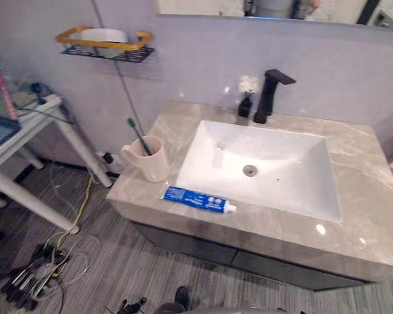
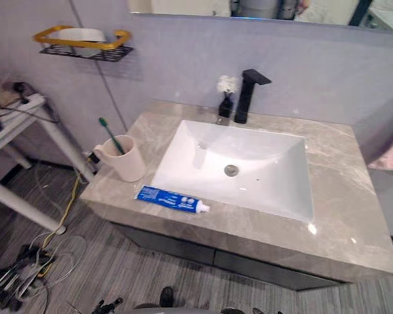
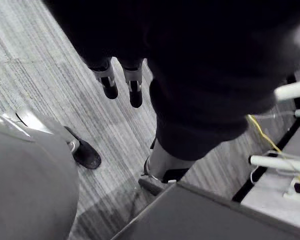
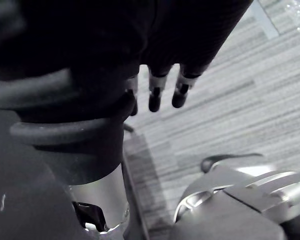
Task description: Organize washtable
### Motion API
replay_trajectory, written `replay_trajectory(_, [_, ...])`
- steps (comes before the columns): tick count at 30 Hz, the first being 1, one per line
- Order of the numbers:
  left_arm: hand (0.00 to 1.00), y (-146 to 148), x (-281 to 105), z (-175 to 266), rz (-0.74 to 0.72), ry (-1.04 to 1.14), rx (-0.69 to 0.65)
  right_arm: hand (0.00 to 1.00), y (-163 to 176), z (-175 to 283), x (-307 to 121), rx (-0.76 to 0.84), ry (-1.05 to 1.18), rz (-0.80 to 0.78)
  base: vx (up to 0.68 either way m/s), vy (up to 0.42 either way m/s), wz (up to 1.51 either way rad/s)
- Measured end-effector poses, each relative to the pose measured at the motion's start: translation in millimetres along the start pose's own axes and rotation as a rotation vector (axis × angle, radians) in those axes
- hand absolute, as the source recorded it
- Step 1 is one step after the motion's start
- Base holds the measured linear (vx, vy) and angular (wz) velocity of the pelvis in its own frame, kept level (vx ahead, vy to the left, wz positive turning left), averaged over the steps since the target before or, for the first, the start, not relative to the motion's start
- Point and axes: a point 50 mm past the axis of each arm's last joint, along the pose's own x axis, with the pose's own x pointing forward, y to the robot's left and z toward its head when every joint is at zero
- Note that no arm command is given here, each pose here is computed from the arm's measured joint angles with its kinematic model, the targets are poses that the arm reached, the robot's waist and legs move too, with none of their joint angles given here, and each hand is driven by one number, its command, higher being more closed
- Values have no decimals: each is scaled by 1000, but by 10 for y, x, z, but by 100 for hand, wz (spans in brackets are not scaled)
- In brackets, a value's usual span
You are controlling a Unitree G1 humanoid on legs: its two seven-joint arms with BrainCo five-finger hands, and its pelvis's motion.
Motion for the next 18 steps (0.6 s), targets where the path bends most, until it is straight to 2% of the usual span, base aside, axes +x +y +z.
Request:
replay_trajectory(4, [0,65,-7,-19,29,3,-23,0,3,22,6,-52,-3,8,75,110,24])
replay_trajectory(8, [0,156,1,36,52,-13,9,0,56,-97,-13,-82,42,23,37,118,-11])
replay_trajectory(18, [0,101,16,92,17,-30,99,0,272,71,24,-86,1,80,-55,102,-66])
